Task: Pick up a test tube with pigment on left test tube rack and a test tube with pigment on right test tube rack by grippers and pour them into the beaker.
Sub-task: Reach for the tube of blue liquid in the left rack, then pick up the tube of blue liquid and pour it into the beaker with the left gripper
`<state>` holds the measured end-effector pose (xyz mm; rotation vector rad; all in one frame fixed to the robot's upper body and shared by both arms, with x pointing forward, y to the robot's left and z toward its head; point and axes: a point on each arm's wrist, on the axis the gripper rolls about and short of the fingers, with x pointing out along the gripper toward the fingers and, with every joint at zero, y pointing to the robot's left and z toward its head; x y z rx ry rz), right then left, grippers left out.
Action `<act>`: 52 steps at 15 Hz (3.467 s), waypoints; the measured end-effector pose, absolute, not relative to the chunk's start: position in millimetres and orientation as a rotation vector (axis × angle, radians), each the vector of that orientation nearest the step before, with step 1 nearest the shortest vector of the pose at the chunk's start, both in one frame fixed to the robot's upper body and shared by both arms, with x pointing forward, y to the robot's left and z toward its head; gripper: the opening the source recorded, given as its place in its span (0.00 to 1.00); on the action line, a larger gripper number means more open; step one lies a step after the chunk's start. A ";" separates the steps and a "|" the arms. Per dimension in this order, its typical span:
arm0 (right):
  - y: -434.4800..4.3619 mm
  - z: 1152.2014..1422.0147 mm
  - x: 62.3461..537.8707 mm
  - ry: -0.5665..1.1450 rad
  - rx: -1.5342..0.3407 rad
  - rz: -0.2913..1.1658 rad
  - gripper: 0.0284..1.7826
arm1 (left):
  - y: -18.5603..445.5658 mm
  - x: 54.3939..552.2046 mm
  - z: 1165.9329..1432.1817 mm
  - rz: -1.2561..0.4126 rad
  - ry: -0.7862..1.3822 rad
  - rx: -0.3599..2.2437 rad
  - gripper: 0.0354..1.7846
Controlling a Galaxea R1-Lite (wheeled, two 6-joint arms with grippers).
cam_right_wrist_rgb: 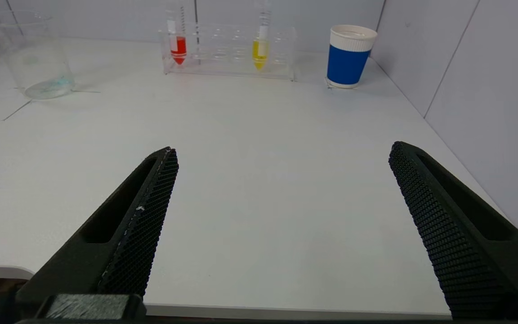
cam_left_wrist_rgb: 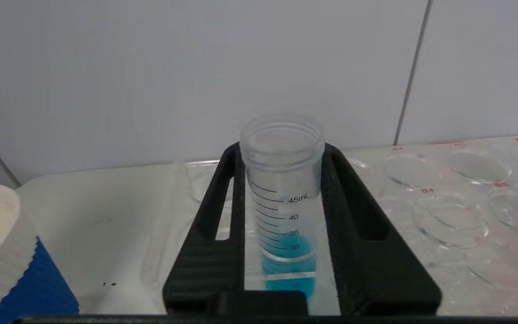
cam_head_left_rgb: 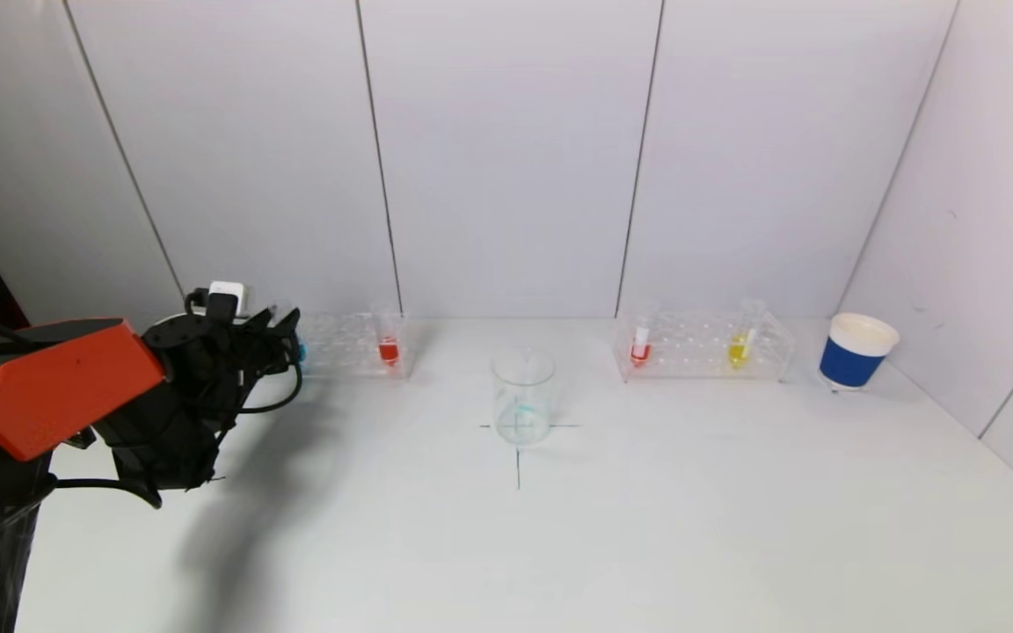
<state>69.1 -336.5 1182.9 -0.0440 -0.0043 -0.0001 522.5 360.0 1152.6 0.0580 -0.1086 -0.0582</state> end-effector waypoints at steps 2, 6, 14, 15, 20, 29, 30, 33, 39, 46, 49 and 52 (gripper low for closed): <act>-336.5 1182.9 69.1 -0.004 -0.044 0.000 0.96 | 360.5 523.8 1152.4 -0.057 -0.112 0.058 0.23; -336.5 1182.9 69.1 -0.004 -0.044 -0.001 0.96 | 361.0 524.6 1152.2 -0.055 -0.114 0.060 0.23; -336.5 1182.9 69.1 -0.004 -0.044 -0.001 0.96 | 361.0 523.8 1153.4 -0.053 -0.115 0.060 0.23; -336.5 1182.9 69.1 -0.004 -0.044 -0.001 0.96 | 361.2 523.2 1154.2 -0.053 -0.115 0.060 0.23; -336.5 1182.9 69.1 -0.004 -0.044 0.000 0.96 | 362.6 514.3 1170.7 -0.048 -0.134 0.062 0.23; -336.5 1182.9 69.1 -0.004 -0.044 -0.001 0.96 | 361.2 494.9 1230.8 -0.043 -0.191 0.071 0.23; -336.5 1182.9 69.1 -0.004 -0.044 0.000 0.96 | 361.2 492.0 1239.2 -0.043 -0.196 0.071 0.23; -336.5 1182.9 69.1 -0.004 -0.044 -0.001 0.96 | 359.2 482.3 1268.5 -0.047 -0.210 0.072 0.23; -336.5 1182.9 69.1 -0.004 -0.044 -0.001 0.96 | 330.8 456.4 1330.3 -0.121 -0.194 0.136 0.23; -336.5 1182.9 69.1 -0.004 -0.044 0.000 0.96 | 268.1 430.9 1379.8 -0.386 -0.236 0.195 0.23; -336.5 1182.9 69.1 -0.004 -0.044 0.000 0.96 | 243.2 423.7 1385.4 -0.493 -0.275 0.277 0.23; -336.5 1182.9 69.1 -0.004 -0.044 0.000 0.96 | 217.6 418.5 1383.7 -0.592 -0.307 0.334 0.23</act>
